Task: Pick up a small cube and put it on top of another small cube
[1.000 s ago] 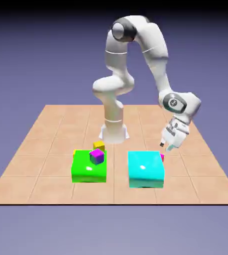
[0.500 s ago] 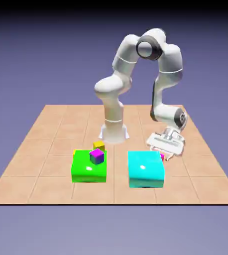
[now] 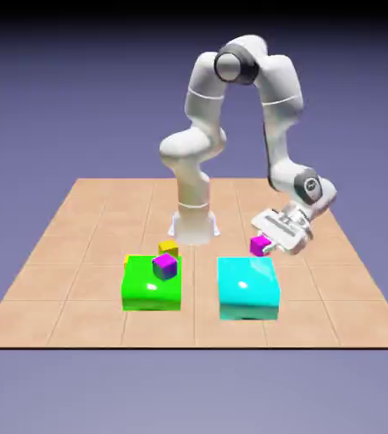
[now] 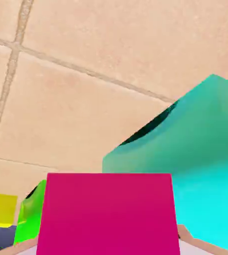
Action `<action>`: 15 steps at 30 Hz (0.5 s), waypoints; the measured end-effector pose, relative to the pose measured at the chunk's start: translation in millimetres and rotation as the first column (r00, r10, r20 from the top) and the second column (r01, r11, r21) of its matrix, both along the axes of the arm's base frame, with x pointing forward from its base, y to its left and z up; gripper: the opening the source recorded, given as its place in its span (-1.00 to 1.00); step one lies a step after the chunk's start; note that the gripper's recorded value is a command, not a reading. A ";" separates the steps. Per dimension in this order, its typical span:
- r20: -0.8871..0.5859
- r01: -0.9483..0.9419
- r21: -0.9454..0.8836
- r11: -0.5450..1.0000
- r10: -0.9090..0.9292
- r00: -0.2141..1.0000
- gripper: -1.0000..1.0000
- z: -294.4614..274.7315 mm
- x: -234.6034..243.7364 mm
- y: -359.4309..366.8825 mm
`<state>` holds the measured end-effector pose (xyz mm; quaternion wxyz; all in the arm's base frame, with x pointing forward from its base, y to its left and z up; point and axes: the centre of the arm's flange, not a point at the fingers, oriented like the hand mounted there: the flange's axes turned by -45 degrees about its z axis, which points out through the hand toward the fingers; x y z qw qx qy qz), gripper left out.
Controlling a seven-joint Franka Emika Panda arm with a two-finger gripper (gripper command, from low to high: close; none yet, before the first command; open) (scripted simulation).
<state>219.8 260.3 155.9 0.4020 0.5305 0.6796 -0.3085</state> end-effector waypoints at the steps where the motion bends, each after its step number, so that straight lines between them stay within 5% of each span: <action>1: 0.001 0.078 0.004 0.997 -0.078 0.997 -1.00 3.3 7.5 -6.7; 7: 0.010 0.556 0.041 0.830 -0.557 0.831 -1.00 19.0 55.3 -56.1; 15: 0.023 0.973 0.093 0.213 -0.977 0.212 -1.00 33.9 116.2 -147.8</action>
